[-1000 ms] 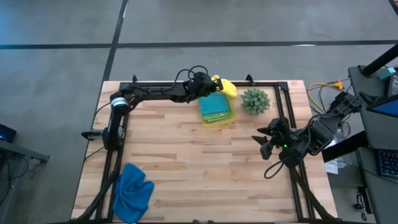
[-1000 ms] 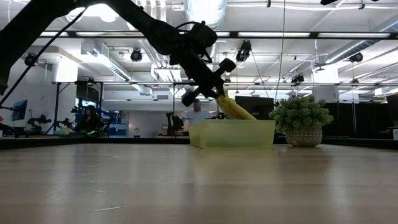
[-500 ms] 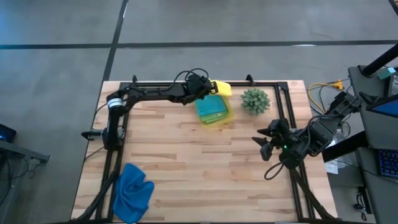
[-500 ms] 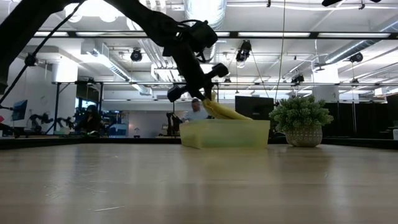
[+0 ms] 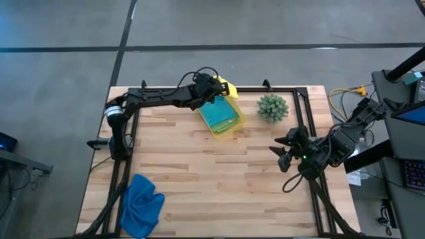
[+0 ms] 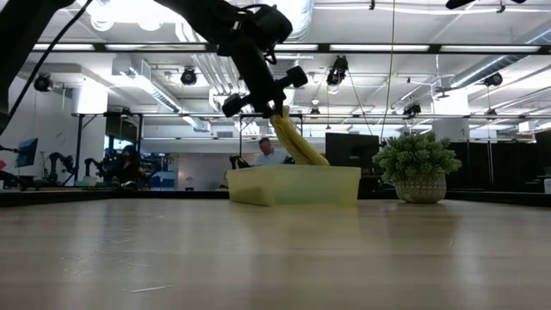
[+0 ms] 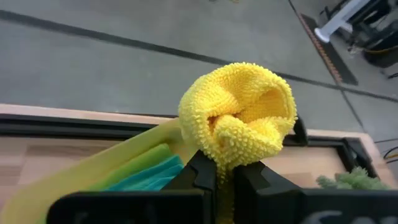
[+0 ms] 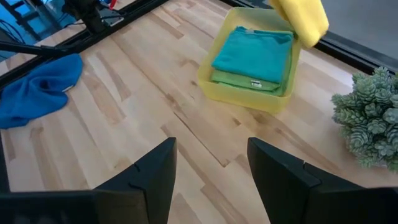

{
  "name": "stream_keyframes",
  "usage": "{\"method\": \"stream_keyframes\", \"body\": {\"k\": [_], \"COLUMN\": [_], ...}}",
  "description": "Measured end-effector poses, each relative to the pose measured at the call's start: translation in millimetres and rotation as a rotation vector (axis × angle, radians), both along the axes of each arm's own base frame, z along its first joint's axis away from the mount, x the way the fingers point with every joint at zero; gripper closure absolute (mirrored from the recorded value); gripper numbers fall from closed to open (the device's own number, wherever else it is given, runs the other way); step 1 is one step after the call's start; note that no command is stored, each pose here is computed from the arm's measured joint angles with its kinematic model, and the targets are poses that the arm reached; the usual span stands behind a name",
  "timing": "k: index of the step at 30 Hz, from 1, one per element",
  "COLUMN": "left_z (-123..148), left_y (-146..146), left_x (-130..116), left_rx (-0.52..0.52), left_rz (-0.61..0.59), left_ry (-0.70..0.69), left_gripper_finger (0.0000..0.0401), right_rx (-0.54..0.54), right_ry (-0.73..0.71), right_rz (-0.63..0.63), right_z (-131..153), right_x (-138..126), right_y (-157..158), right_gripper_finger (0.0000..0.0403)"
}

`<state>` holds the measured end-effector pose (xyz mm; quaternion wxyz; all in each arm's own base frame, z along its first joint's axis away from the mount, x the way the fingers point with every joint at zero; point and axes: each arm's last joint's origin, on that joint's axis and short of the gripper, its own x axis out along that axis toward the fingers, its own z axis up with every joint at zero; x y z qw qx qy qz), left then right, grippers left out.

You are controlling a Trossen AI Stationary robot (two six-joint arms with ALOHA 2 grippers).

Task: Fold microfiber towels
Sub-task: Put the yellow microfiber cloth into the yellow bin

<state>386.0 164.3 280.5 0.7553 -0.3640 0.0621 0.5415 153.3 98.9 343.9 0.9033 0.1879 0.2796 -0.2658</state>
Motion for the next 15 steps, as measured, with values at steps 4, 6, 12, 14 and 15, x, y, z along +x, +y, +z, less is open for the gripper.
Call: {"method": "stream_keyframes", "body": {"k": [4,6,12,14,15], "left_z": [4,6,35,42,43], "left_y": [-5,-7,-4,0,2], "left_x": [-1,0,-7,-7,-8], "left_rx": [0.003,0.028,0.229,0.298,0.337], "left_rz": [-0.014,-0.035,-0.181,-0.307,-0.404], "left_ry": [0.007,0.018,0.141,0.192,0.24], "left_gripper_finger": [0.0401,0.0401,0.0401,0.0401,0.0401], "right_rx": [-0.015,-0.018,0.006,0.006,0.003], "right_ry": [0.008,0.008,0.022,0.028,0.031], "right_rz": [0.009,0.011,0.019,0.024,0.026], "right_z": [-1,-1,-2,-3,-3], "right_x": [0,0,0,0,0], "right_y": [0,0,1,1,1], "right_gripper_finger": [0.0211,0.0211,0.0211,0.0211,0.0211]}}
